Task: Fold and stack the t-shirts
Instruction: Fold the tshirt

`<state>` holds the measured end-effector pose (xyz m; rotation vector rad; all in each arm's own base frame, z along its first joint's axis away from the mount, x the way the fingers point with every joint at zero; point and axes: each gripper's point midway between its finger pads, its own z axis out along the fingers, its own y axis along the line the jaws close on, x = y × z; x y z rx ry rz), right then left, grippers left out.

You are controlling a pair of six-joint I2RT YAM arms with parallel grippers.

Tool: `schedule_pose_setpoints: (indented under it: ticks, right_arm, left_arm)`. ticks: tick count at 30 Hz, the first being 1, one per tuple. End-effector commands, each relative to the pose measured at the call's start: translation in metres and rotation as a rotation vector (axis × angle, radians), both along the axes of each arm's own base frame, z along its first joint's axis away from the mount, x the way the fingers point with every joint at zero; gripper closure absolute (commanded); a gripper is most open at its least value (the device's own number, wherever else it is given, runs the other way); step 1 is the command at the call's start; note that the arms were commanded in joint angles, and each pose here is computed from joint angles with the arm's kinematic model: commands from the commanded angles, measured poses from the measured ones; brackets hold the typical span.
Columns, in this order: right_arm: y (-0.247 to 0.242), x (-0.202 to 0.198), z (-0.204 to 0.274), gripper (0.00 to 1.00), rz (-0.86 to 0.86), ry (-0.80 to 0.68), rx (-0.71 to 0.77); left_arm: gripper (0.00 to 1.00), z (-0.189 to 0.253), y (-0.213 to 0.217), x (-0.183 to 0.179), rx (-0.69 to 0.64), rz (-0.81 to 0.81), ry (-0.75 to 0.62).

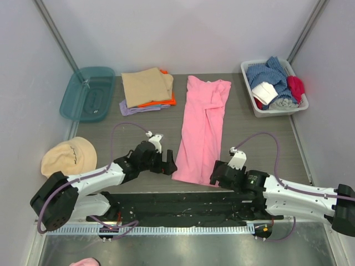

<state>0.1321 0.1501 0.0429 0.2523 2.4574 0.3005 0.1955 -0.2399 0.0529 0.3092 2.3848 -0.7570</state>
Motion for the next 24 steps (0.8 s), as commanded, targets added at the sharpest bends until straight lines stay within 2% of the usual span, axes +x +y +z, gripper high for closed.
schedule_pose_setpoints:
  ticks: [1, 6, 14, 18, 23, 24]
  right_arm:
    - [0.009, 0.005, 0.004, 0.15, -0.023, -0.035, 0.095]
    - [0.003, 0.000, -0.009, 0.17, -0.036, -0.015, 0.117]
    - [0.005, -0.008, -0.026, 0.18, -0.031, 0.020, 0.156]
    - [0.007, -0.007, -0.027, 0.21, -0.033, 0.021, 0.171]
    - [0.008, -0.008, -0.029, 0.22, -0.030, 0.028, 0.170]
    - [0.008, -0.009, -0.029, 0.23, -0.028, 0.029, 0.170]
  left_arm:
    - [0.02, 0.013, -0.014, 0.011, -0.093, 0.015, -0.058]
    - [0.18, 0.004, -0.024, 0.006, -0.116, -0.020, -0.008]
    - [0.23, -0.010, -0.027, -0.007, -0.134, -0.031, 0.033]
    - [0.37, -0.017, -0.028, -0.012, -0.128, -0.029, 0.058]
    - [0.39, -0.019, -0.030, -0.016, -0.128, -0.032, 0.059]
    - [0.42, -0.019, -0.031, -0.017, -0.128, -0.036, 0.060]
